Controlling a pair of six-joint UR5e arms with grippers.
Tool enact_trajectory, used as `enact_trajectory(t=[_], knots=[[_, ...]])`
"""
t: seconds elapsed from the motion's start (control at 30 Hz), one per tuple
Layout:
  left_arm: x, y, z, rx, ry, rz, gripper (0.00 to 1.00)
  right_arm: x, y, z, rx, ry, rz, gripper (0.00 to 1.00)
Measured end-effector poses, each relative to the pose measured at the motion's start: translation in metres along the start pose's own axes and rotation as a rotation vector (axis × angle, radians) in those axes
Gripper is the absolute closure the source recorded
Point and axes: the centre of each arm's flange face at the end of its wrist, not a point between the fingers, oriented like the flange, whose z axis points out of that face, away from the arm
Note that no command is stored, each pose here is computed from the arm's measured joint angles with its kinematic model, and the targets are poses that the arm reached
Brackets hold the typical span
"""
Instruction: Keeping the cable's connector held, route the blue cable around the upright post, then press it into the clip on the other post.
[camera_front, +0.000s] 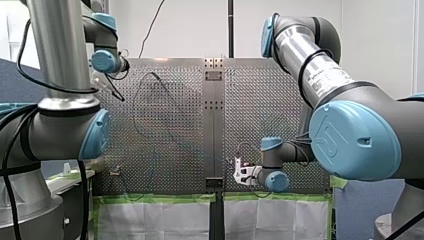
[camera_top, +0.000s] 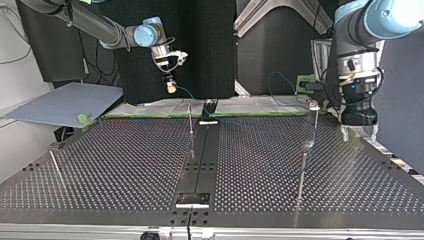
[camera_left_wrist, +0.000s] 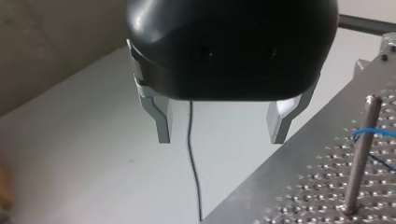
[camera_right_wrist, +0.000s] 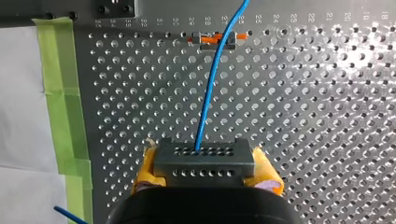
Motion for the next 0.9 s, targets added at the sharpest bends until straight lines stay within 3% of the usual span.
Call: enact_trajectory(t=[0.2,0.33,0.67,0.9], knots=[[0.005,-0.015,0.009,0.029,0.072,0.047,0.0,-0.001,-0.001,-0.001,0.003,-0.015,0.002,1.0],[0.006,-0.035,0.01,0.065,0.108,0.075,0.0,-0.002,-0.002,-0.001,0.005,-0.022,0.001,1.0],[0.003,-0.084,0.007,0.08,0.118,0.154,0.0,-0.003,-0.004,-0.002,0.01,-0.036,-0.007,1.0],[0.005,-0.106,0.007,0.069,0.129,0.2,0.0,-0.002,-0.005,-0.001,0.012,-0.035,-0.01,1.0]])
